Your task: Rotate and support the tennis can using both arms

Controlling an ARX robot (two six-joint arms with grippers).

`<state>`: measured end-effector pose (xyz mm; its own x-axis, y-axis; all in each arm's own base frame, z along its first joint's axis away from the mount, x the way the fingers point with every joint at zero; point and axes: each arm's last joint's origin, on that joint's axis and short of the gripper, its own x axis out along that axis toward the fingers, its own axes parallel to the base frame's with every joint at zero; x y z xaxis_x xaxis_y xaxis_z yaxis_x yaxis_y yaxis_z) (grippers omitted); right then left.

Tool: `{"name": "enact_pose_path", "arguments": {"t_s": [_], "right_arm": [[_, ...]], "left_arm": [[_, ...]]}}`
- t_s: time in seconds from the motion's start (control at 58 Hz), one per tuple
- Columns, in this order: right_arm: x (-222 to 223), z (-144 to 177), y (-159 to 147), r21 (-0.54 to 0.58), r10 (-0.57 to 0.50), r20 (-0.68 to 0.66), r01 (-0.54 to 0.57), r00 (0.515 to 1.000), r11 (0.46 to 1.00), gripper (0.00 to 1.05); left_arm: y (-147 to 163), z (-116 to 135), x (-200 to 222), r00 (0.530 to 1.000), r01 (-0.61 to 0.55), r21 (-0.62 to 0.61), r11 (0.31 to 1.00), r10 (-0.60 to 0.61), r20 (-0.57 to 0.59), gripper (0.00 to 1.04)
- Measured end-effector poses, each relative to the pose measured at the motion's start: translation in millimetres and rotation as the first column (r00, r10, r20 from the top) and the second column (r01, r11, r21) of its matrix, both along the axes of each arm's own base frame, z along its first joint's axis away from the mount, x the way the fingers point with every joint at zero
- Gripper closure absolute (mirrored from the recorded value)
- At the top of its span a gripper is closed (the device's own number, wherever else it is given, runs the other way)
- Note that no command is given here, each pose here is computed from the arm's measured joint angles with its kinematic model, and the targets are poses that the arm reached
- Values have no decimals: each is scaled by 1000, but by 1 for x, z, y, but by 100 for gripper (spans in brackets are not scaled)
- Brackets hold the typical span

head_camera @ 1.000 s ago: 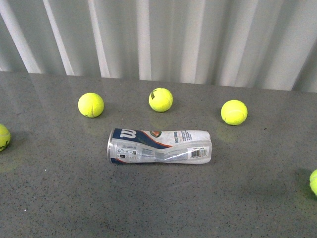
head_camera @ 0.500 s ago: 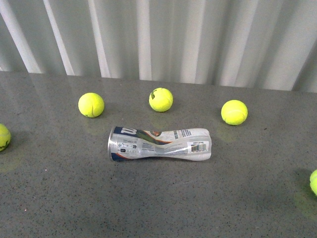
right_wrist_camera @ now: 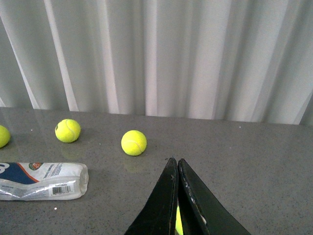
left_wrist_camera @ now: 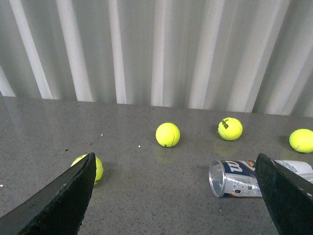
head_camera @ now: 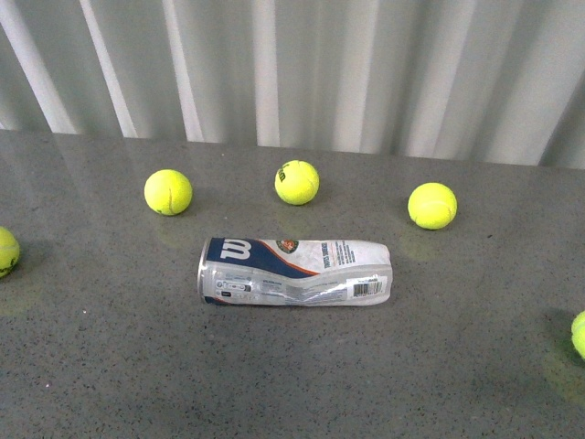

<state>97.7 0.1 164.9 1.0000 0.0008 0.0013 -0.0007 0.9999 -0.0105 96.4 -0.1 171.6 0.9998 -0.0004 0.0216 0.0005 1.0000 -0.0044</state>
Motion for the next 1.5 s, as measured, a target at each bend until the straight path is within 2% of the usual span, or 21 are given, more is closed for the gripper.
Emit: {"name": "enact_pose_path", "arguments": {"t_s": [0.103, 0.414, 0.5, 0.638, 0.69, 1.103, 1.138, 1.172, 1.19, 1.224, 1.276, 1.345, 1.5], "right_arm": [[0, 0, 0, 0, 0, 0, 0, 1000, 1000, 101], [0, 0, 0, 0, 0, 0, 0, 1000, 1000, 49], [0, 0, 0, 0, 0, 0, 0, 1000, 1000, 29], [0, 0, 0, 1, 0, 0, 0, 1000, 1000, 5], [0, 0, 0, 1, 0, 0, 0, 1000, 1000, 8], [0, 0, 0, 1, 0, 0, 0, 1000, 1000, 7], [0, 0, 0, 1, 0, 0, 0, 1000, 1000, 7], [0, 0, 0, 1, -1, 0, 1, 1000, 1000, 7], [0, 0, 0, 1, -1, 0, 1, 1000, 1000, 7], [0, 0, 0, 0, 0, 0, 0, 1000, 1000, 7], [0, 0, 0, 1, 2, 1, -2, 1000, 1000, 7], [0, 0, 0, 1, 1, 1, -1, 1000, 1000, 7], [0, 0, 0, 1, 1, 1, -1, 1000, 1000, 7]], "left_arm": [[0, 0, 0, 1000, 0, 0, 1000, 0, 0, 7], [0, 0, 0, 1000, 0, 0, 1000, 0, 0, 7], [0, 0, 0, 1000, 0, 0, 1000, 0, 0, 7], [0, 0, 0, 1000, 0, 0, 1000, 0, 0, 7], [0, 0, 0, 1000, 0, 0, 1000, 0, 0, 7], [0, 0, 0, 1000, 0, 0, 1000, 0, -1, 7], [-1, -2, 1, 997, 20, -23, 1000, -21, -80, 7], [-3, 1, 2, 960, 28, -80, 996, -49, -277, 7], [-4, 2, 2, 943, 26, -94, 995, -56, -328, 7], [-7, 8, 6, 859, 12, -141, 990, -83, -505, 7], [-13, 16, 14, 768, -8, -173, 985, -105, -632, 7], [-18, 29, 30, 743, 1, -184, 983, -123, -657, 7], [-28, 55, 75, 774, 44, -201, 979, -160, -613, 7]]}}
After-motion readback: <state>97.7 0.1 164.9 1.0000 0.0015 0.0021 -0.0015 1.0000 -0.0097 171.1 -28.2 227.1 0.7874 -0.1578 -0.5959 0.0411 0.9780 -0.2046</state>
